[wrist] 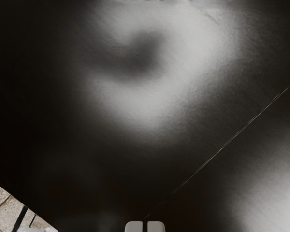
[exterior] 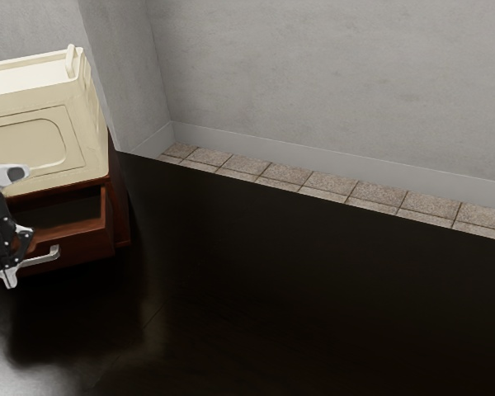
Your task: Push the drawer handle with one arm to close the drawer
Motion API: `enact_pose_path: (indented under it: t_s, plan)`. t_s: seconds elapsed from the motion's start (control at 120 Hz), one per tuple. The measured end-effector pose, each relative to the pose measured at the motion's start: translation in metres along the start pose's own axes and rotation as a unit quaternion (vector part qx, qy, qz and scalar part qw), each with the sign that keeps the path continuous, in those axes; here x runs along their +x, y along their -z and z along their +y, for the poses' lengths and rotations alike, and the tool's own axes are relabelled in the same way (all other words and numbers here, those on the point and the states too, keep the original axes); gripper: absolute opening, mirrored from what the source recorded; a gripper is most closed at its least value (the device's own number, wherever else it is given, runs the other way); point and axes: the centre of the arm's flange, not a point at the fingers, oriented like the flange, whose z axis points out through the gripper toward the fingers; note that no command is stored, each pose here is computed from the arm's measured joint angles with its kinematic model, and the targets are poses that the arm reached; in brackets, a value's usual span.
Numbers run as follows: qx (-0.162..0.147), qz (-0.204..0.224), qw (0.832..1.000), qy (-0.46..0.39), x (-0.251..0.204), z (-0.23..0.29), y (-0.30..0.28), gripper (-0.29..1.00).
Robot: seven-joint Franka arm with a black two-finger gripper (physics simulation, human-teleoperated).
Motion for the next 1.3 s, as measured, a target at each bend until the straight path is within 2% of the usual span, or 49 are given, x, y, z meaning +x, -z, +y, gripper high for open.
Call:
enact_pose_path:
  t_s: [0.15,0.642,1.133,1.3]
  plan:
    - [0.011,0.010,0.999,0.031,0.020,0.009,-0.016,-0.08]
    - [0.005,0.081,0.994,0.075,0.050,0.008,-0.005,-0.08]
    - [0.020,0.098,0.990,0.102,0.081,0.011,-0.020,-0.08]
    - [0.015,0.096,0.989,0.111,0.094,0.006,-0.027,-0.08]
